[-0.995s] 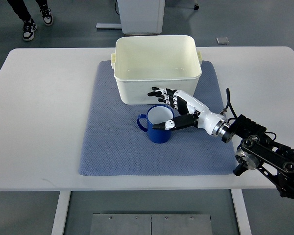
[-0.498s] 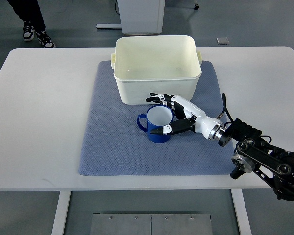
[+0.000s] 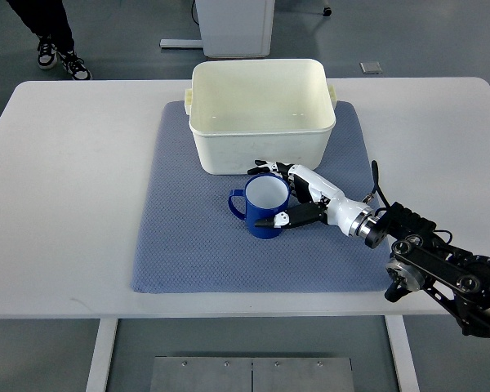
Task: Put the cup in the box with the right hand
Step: 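Lift the blue mug with the right hand up above the tub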
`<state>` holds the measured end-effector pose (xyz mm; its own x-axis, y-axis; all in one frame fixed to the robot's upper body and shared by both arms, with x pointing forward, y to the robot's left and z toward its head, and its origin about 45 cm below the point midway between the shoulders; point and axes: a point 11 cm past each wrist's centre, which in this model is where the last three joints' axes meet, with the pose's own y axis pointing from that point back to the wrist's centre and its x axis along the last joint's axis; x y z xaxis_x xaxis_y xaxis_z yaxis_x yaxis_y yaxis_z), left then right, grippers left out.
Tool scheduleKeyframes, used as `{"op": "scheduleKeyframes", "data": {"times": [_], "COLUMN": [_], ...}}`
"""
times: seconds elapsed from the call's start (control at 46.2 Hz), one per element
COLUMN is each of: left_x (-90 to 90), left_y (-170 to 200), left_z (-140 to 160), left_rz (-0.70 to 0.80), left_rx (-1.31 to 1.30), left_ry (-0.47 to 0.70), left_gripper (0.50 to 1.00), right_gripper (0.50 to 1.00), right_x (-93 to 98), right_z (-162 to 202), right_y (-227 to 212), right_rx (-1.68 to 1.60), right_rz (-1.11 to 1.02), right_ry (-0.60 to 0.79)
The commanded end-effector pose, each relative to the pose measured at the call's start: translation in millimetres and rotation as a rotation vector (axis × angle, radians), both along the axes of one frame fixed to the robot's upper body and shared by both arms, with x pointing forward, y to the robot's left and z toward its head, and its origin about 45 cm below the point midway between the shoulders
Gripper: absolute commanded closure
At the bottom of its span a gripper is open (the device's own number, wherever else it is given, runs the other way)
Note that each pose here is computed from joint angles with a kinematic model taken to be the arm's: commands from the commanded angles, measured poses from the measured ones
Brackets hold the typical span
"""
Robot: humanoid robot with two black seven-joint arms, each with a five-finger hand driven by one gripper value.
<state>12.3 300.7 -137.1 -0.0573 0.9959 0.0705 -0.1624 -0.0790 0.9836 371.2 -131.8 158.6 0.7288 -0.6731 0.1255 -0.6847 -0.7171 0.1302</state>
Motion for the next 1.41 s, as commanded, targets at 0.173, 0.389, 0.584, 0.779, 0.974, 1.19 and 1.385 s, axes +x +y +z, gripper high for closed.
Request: {"op": "scheduleKeyframes", "data": {"times": [0.173, 0.389, 0.584, 0.779, 0.974, 1.19, 1.385], "left_x": [-0.1, 0.1, -0.1, 0.1, -0.1, -0.1, 0.1], "left_y": [0, 0, 0, 0, 0, 0, 0], "left_z": [0, 0, 0, 0, 0, 0, 0], "left_rz": [-0.002, 0.001, -0.001, -0.001, -0.001, -0.001, 0.001], "left_rx": [0.000, 0.000, 0.000, 0.000, 0.000, 0.000, 0.000], "left_ry": [0.000, 0.000, 0.000, 0.000, 0.000, 0.000, 0.000], "left_gripper": [0.500, 0.500, 0.500, 0.500, 0.500, 0.500, 0.500], "right_gripper": [0.546, 0.636, 1.000, 1.000, 1.000, 1.000, 1.000], "right_x": [-2.6, -4.0, -8.5, -7.6, -4.1, 0.1, -0.3], "right_z": [-8, -10, -14, -14, -3, 15, 30], "right_y": [-3, -4, -3, -3, -6, -20, -44], "right_rx": [-0.015, -0.009, -0.019, -0.023, 0.002, 0.004, -0.019], "right_rz": [-0.003, -0.004, 0.012, 0.002, -0.008, -0.013, -0.016], "right_ry": [-0.007, -0.007, -0.003, -0.012, -0.061, -0.121, -0.155]}}
